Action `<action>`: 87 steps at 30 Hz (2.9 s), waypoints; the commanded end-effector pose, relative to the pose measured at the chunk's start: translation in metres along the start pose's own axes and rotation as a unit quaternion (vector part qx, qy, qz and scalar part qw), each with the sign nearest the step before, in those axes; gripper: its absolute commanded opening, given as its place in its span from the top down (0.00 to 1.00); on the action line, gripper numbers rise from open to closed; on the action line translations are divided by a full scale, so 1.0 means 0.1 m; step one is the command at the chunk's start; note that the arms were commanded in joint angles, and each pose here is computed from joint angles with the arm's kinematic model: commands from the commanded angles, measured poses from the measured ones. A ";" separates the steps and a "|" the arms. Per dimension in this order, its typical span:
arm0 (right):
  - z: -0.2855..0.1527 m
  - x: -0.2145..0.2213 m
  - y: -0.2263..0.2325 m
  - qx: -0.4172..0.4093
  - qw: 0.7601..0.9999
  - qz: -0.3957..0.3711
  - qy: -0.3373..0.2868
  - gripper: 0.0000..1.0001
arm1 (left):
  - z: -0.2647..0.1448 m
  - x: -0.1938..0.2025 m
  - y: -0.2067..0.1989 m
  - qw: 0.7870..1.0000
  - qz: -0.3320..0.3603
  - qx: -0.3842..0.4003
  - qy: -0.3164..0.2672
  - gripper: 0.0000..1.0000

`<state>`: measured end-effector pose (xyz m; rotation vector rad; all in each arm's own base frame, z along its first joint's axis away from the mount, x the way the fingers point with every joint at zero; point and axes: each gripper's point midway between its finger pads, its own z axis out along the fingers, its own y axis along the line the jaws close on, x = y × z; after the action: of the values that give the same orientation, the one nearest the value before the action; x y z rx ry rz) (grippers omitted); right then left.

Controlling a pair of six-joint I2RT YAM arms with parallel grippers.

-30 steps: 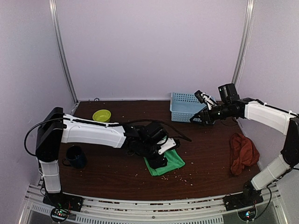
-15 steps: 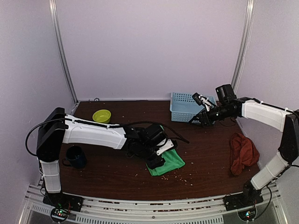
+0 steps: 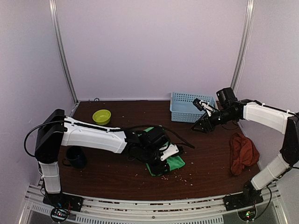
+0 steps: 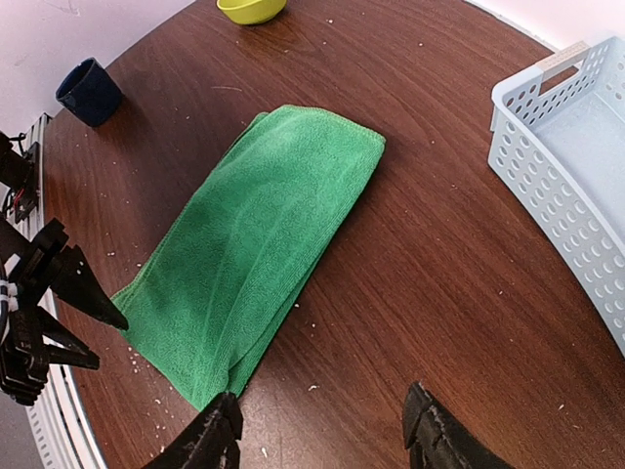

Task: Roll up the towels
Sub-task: Roll the towel at the center of the board.

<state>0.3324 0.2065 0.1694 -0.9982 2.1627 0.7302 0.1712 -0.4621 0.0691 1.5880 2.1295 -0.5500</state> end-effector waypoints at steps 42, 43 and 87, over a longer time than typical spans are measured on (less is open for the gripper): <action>0.64 0.50 1.30 -0.013 0.938 -0.336 0.088 0.40 | 0.07 0.14 0.23 0.879 -0.254 0.403 -0.007 1.00; 0.70 0.50 1.33 -0.017 0.935 -0.343 0.087 0.40 | 0.09 0.15 0.24 0.879 -0.257 0.401 -0.005 1.00; 1.31 0.93 1.60 -0.222 0.929 -0.056 0.290 0.99 | -1.26 0.70 0.87 0.975 -0.133 -0.168 -0.066 0.51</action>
<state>0.1862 0.3517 0.0503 -1.8942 2.2571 0.8442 0.2102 -0.3316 0.1306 1.0794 2.3148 -0.7386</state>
